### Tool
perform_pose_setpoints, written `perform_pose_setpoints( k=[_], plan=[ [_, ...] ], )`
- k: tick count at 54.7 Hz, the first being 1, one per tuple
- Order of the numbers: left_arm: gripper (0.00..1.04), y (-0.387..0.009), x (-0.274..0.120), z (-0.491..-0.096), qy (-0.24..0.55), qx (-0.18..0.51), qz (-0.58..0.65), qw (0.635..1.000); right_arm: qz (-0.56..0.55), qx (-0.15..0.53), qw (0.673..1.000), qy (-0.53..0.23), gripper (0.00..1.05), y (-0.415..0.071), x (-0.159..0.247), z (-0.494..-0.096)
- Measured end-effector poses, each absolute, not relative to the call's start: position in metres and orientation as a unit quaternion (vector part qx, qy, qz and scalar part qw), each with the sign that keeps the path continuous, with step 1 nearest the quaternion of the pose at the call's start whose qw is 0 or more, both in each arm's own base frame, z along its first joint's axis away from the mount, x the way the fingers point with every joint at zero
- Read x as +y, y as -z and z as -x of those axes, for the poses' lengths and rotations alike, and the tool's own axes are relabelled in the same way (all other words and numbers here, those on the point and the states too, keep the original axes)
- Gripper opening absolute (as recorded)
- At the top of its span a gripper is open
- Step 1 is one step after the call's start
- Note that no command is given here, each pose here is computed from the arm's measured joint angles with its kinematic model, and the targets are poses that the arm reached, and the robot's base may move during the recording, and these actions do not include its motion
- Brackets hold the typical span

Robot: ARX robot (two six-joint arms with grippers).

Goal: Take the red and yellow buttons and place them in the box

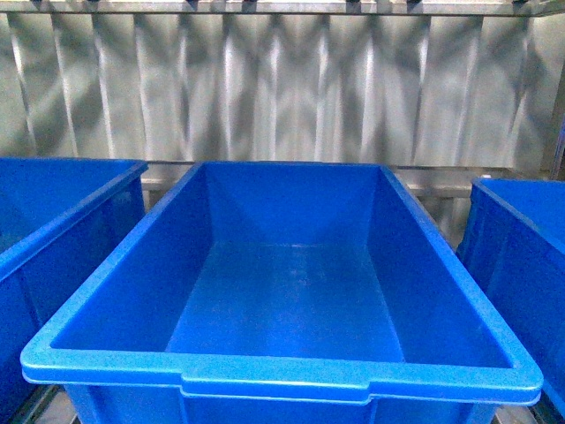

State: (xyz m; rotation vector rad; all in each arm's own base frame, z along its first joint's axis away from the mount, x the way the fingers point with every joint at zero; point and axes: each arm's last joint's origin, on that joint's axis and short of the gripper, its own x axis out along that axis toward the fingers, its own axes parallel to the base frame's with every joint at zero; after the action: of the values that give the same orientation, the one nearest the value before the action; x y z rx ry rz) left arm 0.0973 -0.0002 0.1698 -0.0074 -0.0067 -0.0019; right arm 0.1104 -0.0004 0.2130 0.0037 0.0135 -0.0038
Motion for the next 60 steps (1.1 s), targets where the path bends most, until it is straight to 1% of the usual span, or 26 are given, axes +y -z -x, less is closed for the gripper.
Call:
perform_pose_setpoints(
  k=[5, 7, 10, 22, 42, 60],
  plan=[
    [0.97, -0.170, 0.000, -0.097, 0.001, -0.003, 0.004, 1.000, -0.002, 0.004, 1.000, 0.002, 0.03, -0.205, 0.000, -0.106],
    [0.97, -0.170, 0.000, -0.097, 0.001, -0.003, 0.004, 1.000, -0.002, 0.014, 1.000, 0.002, 0.03, -0.198, 0.000, -0.102],
    [0.97, -0.170, 0.000, -0.097, 0.001, -0.003, 0.004, 1.000, -0.002, 0.004, 1.000, 0.002, 0.03, -0.195, 0.000, -0.099],
    [0.97, -0.170, 0.000, -0.097, 0.001, -0.003, 0.004, 1.000, -0.002, 0.008, 1.000, 0.001, 0.03, -0.183, 0.000, -0.098],
    [0.97, -0.170, 0.000, -0.097, 0.001, -0.003, 0.004, 1.000, -0.002, 0.001, 1.000, 0.001, 0.03, -0.170, 0.000, -0.098],
    [0.97, -0.170, 0.000, -0.097, 0.001, -0.003, 0.004, 1.000, -0.002, -0.009, 1.000, 0.001, 0.03, -0.172, 0.000, -0.096]
  ],
)
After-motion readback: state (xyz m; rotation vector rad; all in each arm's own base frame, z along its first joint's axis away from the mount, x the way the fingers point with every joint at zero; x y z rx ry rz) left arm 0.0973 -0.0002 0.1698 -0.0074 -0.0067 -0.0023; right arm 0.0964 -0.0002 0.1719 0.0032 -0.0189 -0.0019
